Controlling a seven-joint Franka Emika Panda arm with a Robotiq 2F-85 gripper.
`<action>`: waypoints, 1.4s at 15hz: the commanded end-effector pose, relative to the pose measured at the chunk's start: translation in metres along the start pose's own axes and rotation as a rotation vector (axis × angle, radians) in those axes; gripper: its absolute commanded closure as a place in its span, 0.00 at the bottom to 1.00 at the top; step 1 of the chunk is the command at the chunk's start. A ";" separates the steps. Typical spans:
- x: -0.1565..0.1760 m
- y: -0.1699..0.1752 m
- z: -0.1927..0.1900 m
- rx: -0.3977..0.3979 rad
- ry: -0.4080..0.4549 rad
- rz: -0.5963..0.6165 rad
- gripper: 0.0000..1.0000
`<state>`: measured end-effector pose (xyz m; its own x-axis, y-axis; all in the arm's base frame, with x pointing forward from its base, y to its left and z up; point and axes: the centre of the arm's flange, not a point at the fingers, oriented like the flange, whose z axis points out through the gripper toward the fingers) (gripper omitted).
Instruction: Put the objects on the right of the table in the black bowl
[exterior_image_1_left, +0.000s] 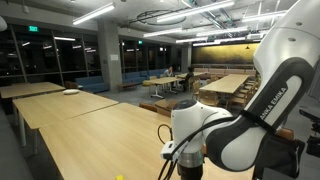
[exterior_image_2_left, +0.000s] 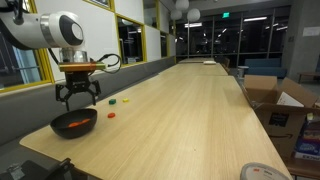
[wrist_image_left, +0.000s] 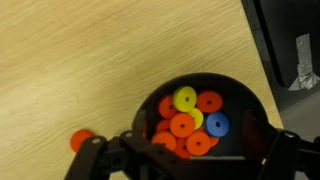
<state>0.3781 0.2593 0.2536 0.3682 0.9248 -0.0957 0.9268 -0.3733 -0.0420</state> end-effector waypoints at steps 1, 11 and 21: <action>-0.052 0.015 -0.074 -0.096 0.018 0.174 0.00; -0.226 0.003 -0.192 -0.149 0.125 0.697 0.00; -0.312 -0.053 -0.232 -0.180 0.289 1.060 0.00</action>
<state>0.2652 0.0178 0.5119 0.9487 0.2191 0.2281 0.2060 -0.9753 0.0804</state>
